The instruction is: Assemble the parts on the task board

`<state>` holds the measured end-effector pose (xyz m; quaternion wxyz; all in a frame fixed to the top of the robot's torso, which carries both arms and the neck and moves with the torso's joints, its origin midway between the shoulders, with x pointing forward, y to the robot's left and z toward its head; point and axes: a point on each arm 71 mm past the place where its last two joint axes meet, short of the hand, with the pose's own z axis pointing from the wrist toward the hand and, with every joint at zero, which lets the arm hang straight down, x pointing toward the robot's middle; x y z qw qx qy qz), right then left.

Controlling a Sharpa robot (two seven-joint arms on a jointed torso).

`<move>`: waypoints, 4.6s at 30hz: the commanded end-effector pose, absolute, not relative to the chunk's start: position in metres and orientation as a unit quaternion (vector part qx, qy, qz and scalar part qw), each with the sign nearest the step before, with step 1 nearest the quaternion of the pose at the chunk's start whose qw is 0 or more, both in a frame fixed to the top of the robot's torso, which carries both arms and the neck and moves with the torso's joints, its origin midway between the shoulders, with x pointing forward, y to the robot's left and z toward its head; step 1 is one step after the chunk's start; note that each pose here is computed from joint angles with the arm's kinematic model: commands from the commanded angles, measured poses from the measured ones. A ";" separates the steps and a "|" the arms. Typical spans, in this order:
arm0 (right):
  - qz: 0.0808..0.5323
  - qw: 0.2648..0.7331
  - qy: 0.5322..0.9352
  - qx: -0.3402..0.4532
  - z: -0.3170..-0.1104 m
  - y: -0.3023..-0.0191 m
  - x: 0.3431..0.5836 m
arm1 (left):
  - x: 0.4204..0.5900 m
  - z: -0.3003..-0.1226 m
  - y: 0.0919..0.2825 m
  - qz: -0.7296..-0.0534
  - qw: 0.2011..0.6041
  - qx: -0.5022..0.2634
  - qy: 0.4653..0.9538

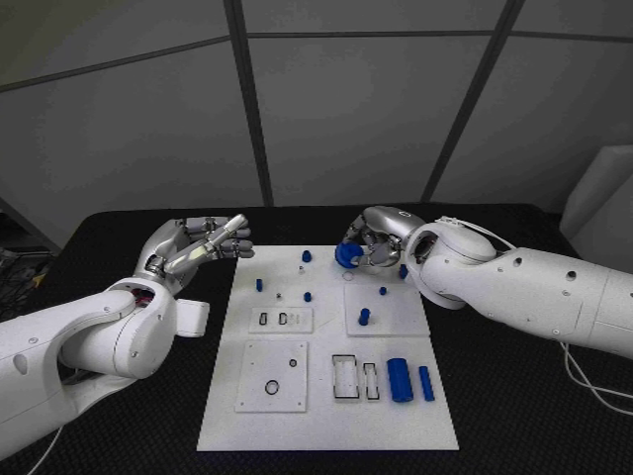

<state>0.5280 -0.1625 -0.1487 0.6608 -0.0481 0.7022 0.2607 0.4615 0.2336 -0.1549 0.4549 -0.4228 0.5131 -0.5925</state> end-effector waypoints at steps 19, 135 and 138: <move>0.277 0.663 0.689 -0.097 -0.154 -0.080 0.527 | 0.461 -0.153 0.229 -0.600 0.448 -0.416 0.516; 0.300 0.637 0.706 0.080 -0.215 -0.286 0.517 | 0.470 -0.160 0.230 -0.592 0.450 -0.424 0.517; 0.302 0.636 0.706 0.080 -0.215 -0.285 0.518 | 0.470 -0.161 0.230 -0.592 0.450 -0.424 0.517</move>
